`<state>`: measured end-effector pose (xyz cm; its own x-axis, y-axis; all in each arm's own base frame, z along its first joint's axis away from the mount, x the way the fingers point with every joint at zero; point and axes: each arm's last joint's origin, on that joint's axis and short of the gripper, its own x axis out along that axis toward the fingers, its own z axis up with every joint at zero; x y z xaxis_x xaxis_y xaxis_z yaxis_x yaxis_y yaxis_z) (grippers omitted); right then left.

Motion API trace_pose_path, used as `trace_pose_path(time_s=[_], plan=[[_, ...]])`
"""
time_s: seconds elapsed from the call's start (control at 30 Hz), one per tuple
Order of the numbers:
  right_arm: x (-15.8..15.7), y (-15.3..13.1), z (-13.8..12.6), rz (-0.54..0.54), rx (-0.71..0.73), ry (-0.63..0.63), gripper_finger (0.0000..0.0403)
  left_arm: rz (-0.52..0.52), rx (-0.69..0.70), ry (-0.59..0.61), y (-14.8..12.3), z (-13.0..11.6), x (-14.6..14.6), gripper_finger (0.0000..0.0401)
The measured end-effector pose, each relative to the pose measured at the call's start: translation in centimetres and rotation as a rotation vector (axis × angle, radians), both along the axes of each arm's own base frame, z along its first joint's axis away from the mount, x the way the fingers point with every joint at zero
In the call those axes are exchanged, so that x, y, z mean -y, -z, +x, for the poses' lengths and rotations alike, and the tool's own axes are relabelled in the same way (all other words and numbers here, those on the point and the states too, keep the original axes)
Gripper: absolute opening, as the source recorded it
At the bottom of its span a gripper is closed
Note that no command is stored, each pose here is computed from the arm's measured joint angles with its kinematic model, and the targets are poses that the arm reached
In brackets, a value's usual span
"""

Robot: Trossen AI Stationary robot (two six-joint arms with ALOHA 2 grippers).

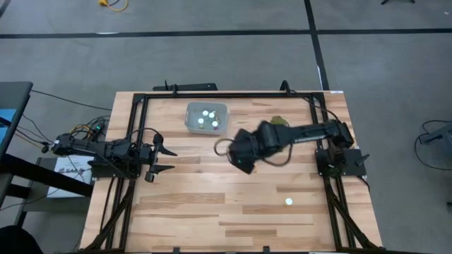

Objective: Pick and place pill bottles into a basket
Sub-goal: Put the yellow pill bottle into the gray container

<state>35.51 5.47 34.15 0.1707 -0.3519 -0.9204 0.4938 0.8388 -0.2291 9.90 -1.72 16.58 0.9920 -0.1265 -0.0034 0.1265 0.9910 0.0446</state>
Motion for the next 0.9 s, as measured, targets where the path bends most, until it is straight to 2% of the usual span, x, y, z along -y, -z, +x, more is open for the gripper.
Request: trace_pose_path(time_s=[0.2,0.4,0.73,0.9], plan=[[-4.3,-0.2,-1.5,0.184,0.024,0.087,0.0193,0.000,0.000,0.000,0.0,0.0,0.0,0.0208],[-6.8,1.0,-2.7,0.274,-0.002,0.257,0.0216,0.000,0.000,0.000,0.0,0.0,0.0,0.0208],[-11.8,6.1,-6.1,0.294,-0.223,0.400,0.0235,0.000,0.000,0.000,0.0,0.0,0.0,0.0208],[-14.0,7.2,-7.9,0.281,-0.264,0.461,0.0235,0.000,0.000,0.000,0.0,0.0,0.0,0.0208]])
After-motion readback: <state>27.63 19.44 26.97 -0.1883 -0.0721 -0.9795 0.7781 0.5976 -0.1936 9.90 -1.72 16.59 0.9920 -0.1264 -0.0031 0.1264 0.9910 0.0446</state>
